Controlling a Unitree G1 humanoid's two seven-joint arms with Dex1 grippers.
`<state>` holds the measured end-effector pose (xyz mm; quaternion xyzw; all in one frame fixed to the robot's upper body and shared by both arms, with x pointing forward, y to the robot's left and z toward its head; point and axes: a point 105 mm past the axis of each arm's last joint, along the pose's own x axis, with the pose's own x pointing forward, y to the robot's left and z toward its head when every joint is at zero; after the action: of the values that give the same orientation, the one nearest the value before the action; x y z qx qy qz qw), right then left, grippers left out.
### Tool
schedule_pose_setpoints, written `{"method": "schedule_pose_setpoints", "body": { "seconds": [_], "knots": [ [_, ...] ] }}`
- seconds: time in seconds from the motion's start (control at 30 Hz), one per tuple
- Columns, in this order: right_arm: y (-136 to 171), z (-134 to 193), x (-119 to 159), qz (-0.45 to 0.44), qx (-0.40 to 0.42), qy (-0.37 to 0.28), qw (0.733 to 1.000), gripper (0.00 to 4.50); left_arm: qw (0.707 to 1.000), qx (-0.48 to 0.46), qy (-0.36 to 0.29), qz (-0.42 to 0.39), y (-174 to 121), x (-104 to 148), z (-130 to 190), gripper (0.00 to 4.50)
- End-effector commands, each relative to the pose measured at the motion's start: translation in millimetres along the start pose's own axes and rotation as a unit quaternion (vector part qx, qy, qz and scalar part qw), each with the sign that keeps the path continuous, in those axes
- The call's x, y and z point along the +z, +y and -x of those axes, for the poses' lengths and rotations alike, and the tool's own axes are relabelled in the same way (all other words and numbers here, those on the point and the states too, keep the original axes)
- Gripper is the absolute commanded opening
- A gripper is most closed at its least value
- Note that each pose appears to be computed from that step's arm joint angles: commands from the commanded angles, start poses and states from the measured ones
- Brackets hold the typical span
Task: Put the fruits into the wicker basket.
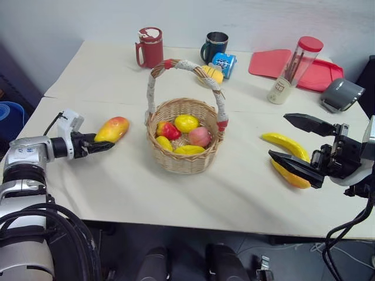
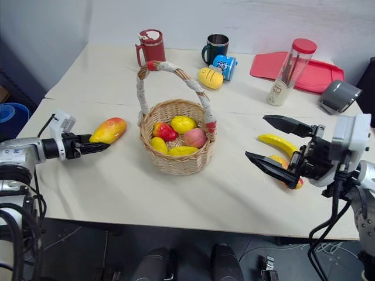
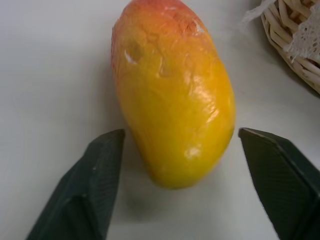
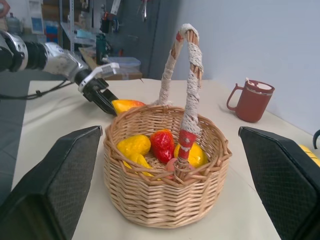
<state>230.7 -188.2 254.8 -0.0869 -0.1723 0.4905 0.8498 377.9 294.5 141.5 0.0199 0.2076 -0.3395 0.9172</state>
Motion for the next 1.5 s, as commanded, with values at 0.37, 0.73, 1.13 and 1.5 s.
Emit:
{"method": "schedule_pose_setpoints", "body": {
  "seconds": [0.37, 0.73, 1.13, 1.5],
  "knots": [
    [-10, 32, -2, 0.036, -0.002, -0.021, 0.999, 4.5, 0.96, -0.216, -0.097, -0.148, -72, 49, 47, 0.54],
    [-20, 51, -40, 0.006, -0.011, 0.013, 1.0, 4.5, 0.981, -0.067, -0.127, -0.132, -70, 37, 55, 0.54],
    [7, 16, -39, 0.034, 0.021, -0.025, 0.999, 4.5, 0.944, 0.267, -0.193, -0.003, -3, -66, 165, 4.2],
    [16, 0, -44, 0.027, 0.039, -0.037, 0.998, 4.5, 0.92, 0.32, -0.226, 0.019, -29, -78, 182, 4.47]
  ]
}}
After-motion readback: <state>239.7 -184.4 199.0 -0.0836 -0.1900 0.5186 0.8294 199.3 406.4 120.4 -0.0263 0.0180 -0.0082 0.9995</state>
